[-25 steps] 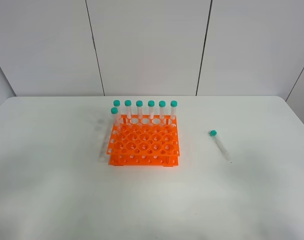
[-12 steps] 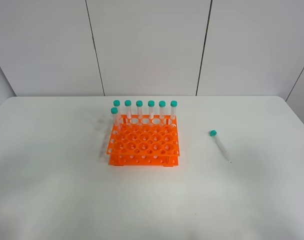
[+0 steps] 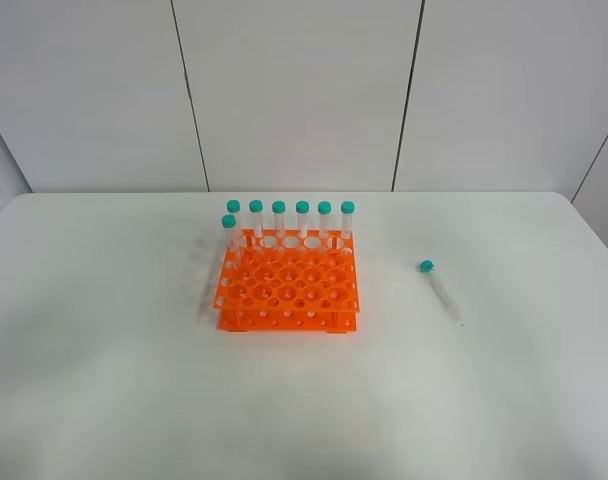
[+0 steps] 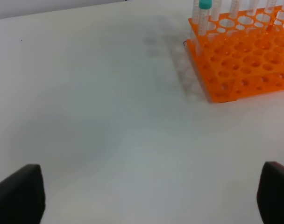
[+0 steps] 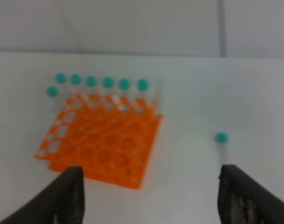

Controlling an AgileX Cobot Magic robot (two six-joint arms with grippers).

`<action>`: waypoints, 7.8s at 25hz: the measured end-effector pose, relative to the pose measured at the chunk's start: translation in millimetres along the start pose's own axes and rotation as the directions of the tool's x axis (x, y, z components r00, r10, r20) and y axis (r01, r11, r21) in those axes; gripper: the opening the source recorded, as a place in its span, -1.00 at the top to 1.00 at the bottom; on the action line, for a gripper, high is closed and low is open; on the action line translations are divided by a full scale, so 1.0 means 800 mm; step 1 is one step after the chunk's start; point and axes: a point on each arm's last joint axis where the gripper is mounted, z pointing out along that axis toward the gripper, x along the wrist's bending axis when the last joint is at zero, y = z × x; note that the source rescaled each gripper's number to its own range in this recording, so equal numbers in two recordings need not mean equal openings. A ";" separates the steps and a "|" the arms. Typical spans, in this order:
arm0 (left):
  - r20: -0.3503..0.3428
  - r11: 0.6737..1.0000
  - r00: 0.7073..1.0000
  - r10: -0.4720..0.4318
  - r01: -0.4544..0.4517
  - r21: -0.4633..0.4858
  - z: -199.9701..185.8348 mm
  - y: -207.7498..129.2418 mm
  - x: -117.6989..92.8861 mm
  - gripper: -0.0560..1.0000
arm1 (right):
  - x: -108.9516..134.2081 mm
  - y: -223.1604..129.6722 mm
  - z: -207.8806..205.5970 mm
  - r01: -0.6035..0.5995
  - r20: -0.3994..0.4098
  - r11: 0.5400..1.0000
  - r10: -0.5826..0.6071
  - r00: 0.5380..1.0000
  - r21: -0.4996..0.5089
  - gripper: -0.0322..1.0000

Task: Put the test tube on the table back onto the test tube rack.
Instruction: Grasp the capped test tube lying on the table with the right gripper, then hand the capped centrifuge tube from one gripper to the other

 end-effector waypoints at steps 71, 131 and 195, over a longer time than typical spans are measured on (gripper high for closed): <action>0.001 1.000 1.000 -0.001 0.001 0.004 0.001 -0.001 0.000 -1.00 | -0.123 -0.107 0.452 -0.091 0.186 0.569 -0.111 0.976 0.817 -0.57; 0.002 1.000 1.000 -0.002 0.001 0.008 0.002 -0.002 0.000 -1.00 | -0.125 -0.134 0.464 -0.129 0.189 0.499 -0.072 0.979 0.857 0.94; 0.002 1.000 1.000 -0.001 0.001 0.015 0.002 -0.003 0.000 -1.00 | 0.154 -0.089 0.264 0.181 -0.304 0.908 -0.306 0.902 -0.377 0.94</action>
